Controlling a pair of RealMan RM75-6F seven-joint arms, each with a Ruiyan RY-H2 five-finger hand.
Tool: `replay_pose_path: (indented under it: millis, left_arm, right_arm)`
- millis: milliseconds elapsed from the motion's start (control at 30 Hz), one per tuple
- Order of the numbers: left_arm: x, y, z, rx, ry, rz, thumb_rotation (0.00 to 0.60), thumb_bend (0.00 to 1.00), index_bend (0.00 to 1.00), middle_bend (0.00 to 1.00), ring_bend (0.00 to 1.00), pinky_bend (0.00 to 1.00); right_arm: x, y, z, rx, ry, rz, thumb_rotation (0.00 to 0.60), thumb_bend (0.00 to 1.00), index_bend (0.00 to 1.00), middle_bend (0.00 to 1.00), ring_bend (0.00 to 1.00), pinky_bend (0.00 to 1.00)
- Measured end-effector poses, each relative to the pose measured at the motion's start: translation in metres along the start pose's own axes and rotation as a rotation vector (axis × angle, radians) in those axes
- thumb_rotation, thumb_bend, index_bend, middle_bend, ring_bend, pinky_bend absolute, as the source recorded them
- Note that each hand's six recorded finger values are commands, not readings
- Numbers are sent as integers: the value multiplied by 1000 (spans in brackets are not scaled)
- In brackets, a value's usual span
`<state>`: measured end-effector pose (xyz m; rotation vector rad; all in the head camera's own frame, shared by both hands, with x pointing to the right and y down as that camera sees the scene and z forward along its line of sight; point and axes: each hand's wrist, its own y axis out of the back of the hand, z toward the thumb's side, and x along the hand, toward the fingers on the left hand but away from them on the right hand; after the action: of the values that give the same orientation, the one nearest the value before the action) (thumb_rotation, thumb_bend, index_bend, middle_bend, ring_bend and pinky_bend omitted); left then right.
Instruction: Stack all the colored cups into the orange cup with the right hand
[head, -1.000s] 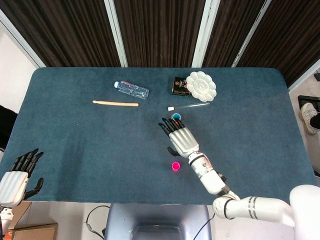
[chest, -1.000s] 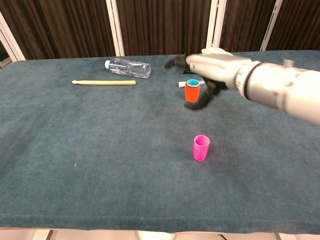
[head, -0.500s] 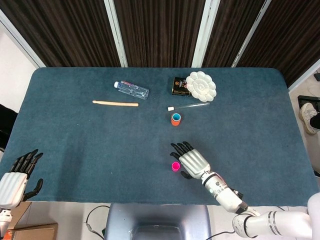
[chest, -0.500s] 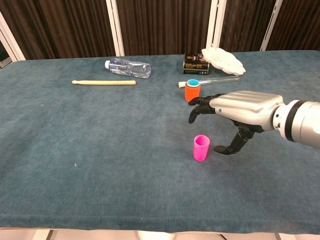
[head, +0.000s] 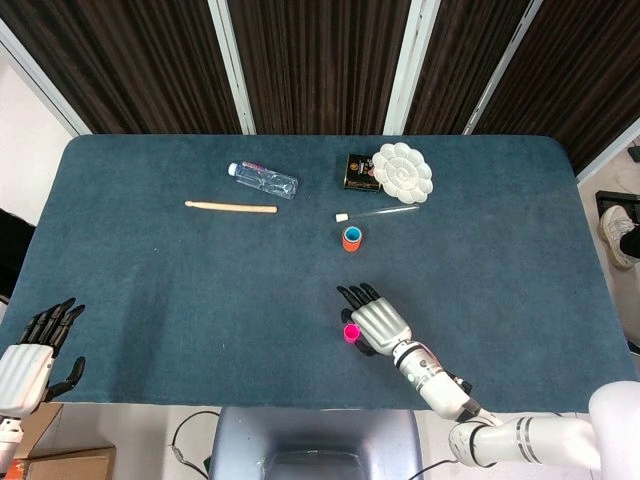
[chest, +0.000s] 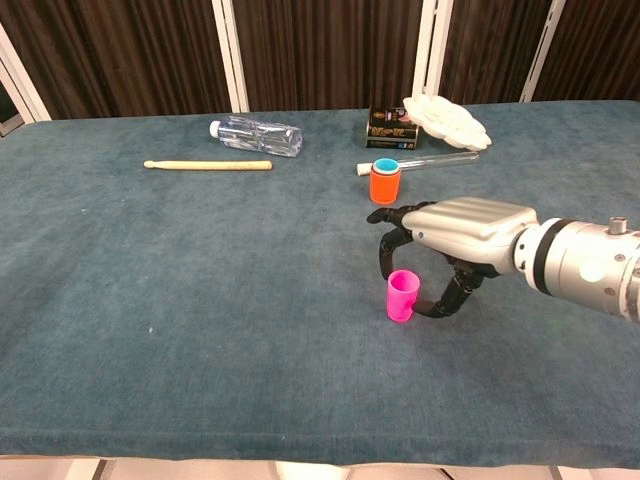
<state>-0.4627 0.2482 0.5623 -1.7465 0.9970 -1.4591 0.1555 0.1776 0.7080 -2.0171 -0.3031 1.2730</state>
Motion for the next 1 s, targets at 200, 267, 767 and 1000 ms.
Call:
replay_pose_path:
  millis: [200,267,767,1000]
  left_arm:
    - [-1,1,0,-2,-3,1,600,458,0,0,0,117]
    - [-1,1,0,-3,-4,2,600,459,0,0,0,117]
    - [0,-1,1,8,-1,-2,600,459,0,0,0,117]
    - [2,-4,1,17,5,-11,600,458,0,0,0,117]
  right_arm:
    - [-2,-2,2,-4,-5,0,600,448,555,10,0,0]
    - [-2,-1,3,-4,-7,-4,600,454,562,11,0,0]
    - [-33,66,-14,-86,-104,-244,600,467,599,41,0,0]
    - [-77,114,-35,-102,-242,-384,600,468,599,52,0,0]
